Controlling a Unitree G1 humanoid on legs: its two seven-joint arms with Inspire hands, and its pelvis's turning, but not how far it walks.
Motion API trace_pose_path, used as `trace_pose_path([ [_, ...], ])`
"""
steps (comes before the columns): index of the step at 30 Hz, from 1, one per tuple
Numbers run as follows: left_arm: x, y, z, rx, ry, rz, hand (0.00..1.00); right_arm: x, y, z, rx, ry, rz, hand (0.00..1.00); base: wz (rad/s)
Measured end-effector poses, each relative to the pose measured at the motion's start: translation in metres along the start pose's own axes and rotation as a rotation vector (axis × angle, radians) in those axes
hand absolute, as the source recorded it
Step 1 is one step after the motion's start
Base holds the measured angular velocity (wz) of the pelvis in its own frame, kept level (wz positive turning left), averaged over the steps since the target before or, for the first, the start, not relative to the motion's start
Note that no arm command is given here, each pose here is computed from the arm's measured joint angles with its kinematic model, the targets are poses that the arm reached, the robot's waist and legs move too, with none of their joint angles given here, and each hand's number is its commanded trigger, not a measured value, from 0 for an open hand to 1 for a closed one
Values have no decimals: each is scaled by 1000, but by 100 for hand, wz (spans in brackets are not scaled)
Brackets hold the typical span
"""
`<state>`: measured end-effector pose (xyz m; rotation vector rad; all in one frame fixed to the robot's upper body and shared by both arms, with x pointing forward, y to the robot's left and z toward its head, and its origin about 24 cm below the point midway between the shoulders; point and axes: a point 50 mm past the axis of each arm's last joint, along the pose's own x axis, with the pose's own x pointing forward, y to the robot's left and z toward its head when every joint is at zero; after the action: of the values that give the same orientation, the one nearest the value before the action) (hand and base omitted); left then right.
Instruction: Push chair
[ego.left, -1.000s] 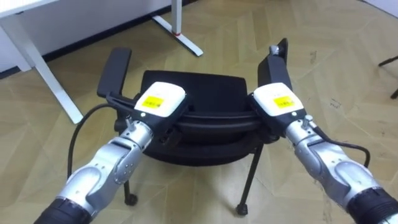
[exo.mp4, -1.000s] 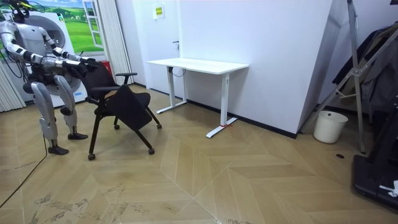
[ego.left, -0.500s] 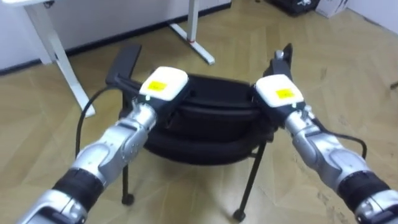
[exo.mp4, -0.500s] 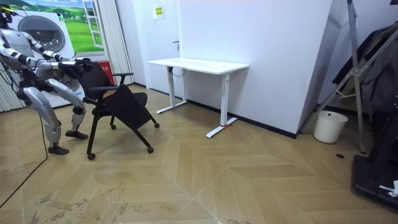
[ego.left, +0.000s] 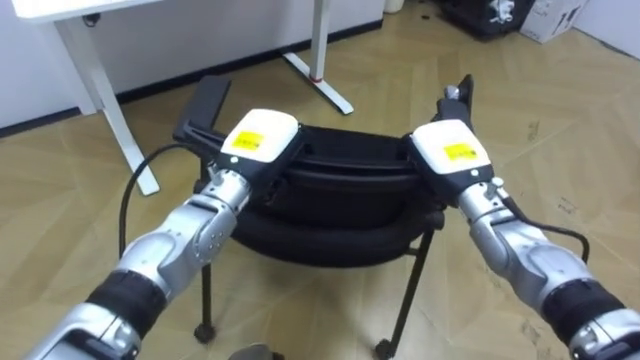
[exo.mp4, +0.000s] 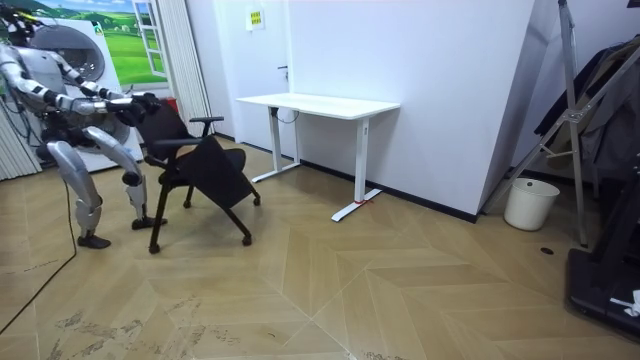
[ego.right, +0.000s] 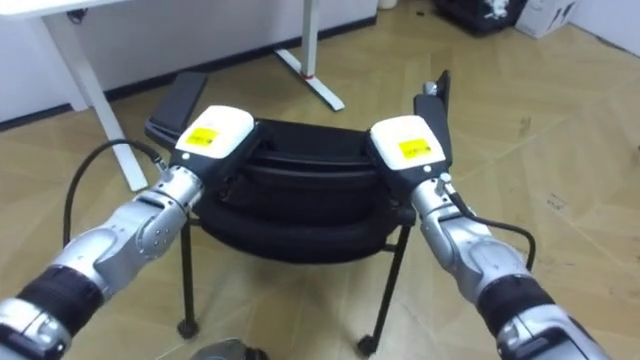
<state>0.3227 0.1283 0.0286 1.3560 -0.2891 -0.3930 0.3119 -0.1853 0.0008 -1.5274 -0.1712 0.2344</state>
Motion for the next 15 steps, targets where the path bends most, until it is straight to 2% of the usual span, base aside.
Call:
trace_pose_path([
  [8, 19, 27, -3, 31, -9, 70, 100, 20, -26, -2, -27, 22, -93, 100, -18],
  [15, 18, 23, -7, 23, -5, 61, 100, 19, -22, 2, -29, 23, -86, 100, 16],
])
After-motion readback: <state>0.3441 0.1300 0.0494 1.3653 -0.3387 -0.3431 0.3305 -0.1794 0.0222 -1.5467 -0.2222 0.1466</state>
